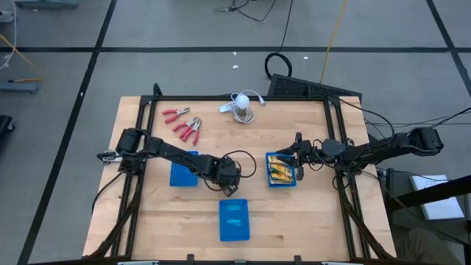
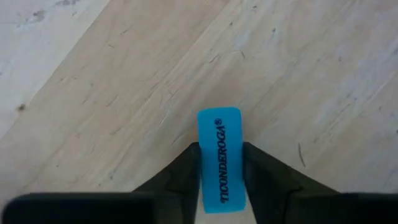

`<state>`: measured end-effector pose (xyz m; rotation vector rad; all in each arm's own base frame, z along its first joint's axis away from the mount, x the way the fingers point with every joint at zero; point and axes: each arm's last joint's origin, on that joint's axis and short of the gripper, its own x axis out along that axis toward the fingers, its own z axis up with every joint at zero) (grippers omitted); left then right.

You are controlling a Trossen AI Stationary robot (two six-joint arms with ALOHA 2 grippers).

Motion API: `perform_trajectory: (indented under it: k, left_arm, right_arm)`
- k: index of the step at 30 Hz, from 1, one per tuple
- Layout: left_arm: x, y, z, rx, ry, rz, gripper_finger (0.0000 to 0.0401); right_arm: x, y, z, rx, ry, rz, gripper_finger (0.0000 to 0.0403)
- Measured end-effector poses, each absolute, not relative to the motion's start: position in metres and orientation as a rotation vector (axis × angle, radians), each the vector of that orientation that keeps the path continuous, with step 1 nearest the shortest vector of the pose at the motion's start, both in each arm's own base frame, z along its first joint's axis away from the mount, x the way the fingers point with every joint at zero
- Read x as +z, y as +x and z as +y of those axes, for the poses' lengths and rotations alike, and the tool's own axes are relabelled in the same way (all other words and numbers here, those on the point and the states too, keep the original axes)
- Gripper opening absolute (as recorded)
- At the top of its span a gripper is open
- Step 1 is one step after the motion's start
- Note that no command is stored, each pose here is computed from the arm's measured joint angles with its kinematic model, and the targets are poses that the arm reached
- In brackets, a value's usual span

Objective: Pick & Place School Supplies
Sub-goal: Put the blue eraser into the bottom blue bin

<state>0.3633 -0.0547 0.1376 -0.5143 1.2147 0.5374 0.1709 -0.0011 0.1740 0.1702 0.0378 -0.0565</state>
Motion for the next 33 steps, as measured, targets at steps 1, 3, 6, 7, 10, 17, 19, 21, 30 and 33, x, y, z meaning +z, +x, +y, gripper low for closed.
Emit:
perform_trajectory:
  k: [1,3,6,7,10,17,19,21,30,33]
  left_arm:
    - [0.138,0.363,-0.055,0.532,-0.507,1.217,0.0101]
    - [0.138,0.363,-0.055,0.522,-0.492,1.220,0.0077]
    - [0.138,0.363,-0.054,0.511,-0.467,1.221,0.0055]
    - [0.139,0.363,-0.054,0.504,-0.455,1.221,0.0055]
    - [0.141,0.363,-0.053,0.483,-0.445,1.222,0.0063]
    - [0.163,0.361,-0.052,0.409,-0.410,1.161,0.0065]
    - [0.171,0.361,-0.054,0.383,-0.397,1.137,0.0058]
    - [0.182,0.359,-0.056,0.355,-0.387,1.099,0.0056]
    - [0.233,0.347,-0.083,0.164,-0.310,0.912,0.0058]
    - [0.241,0.343,-0.098,0.090,-0.269,0.872,0.0060]
  right_arm:
    - [0.174,0.171,-0.001,-0.057,0.170,0.038,0.0093]
    - [0.174,0.171,-0.001,-0.057,0.170,0.038,0.0093]
    - [0.174,0.171,-0.001,-0.057,0.170,0.038,0.0093]
    - [0.174,0.171,-0.001,-0.057,0.170,0.038,0.0093]
    - [0.174,0.171,-0.001,-0.057,0.170,0.038,0.0093]
    - [0.174,0.171,-0.001,-0.057,0.170,0.038,0.0093]
    - [0.174,0.171,-0.001,-0.057,0.170,0.038,0.0093]
    - [0.174,0.171,-0.001,-0.057,0.170,0.038,0.0093]
    - [0.173,0.171,-0.001,-0.057,0.170,0.044,0.0093]
    - [0.173,0.171,-0.001,-0.058,0.170,0.046,0.0093]
